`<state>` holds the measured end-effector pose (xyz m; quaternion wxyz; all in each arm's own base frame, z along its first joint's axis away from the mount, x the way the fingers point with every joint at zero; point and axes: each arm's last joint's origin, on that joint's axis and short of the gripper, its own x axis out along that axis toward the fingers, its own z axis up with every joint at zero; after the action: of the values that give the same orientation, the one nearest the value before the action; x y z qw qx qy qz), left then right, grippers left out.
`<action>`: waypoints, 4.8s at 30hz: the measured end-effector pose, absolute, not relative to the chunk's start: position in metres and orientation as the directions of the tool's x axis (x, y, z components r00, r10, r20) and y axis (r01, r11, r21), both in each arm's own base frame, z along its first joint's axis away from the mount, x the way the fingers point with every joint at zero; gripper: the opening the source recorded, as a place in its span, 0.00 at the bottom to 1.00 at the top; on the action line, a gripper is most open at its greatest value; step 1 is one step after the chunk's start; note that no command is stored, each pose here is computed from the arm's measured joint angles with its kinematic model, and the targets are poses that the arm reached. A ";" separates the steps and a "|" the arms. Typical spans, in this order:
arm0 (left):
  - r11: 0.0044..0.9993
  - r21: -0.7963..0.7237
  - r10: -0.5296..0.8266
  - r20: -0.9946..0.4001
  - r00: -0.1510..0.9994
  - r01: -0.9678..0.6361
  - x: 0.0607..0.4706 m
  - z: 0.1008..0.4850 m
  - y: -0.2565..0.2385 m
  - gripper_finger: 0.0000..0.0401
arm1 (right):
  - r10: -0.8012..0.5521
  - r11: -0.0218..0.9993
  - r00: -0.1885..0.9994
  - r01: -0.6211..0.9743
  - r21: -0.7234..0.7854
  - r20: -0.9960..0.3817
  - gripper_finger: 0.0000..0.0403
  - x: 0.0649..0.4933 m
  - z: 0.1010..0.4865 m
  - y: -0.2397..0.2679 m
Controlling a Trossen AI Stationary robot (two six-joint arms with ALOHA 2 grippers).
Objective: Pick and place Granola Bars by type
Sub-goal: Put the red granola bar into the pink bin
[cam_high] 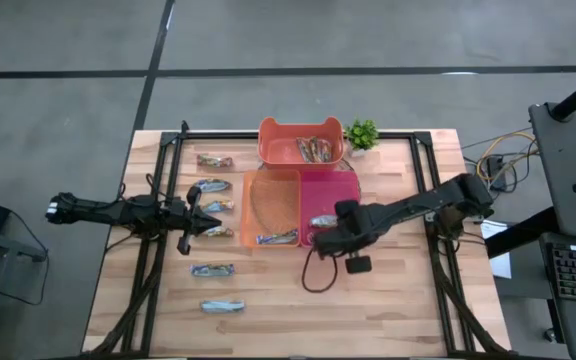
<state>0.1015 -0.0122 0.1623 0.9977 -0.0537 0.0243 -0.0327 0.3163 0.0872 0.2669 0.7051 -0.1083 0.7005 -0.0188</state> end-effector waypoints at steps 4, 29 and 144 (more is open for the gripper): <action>0.992 -0.109 -0.067 -0.044 0.997 0.062 0.101 0.162 -0.012 0.00 | -0.182 0.976 0.038 -0.113 -0.185 -0.983 0.02 0.321 0.268 0.075; 0.992 -0.109 -0.068 -0.045 0.997 0.062 0.101 0.162 -0.012 0.00 | -0.277 0.960 0.084 -0.016 -0.279 -0.957 0.02 0.337 0.234 -0.007; 0.992 -0.109 -0.068 -0.045 0.997 0.062 0.101 0.162 -0.012 0.00 | 0.038 0.996 0.848 0.009 0.087 -0.528 0.89 0.345 0.278 0.134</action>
<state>0.1015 -0.0121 0.1624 0.9977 -0.0538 0.0241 -0.0326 0.3455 0.1337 0.2779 0.9603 0.0433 0.2755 0.0075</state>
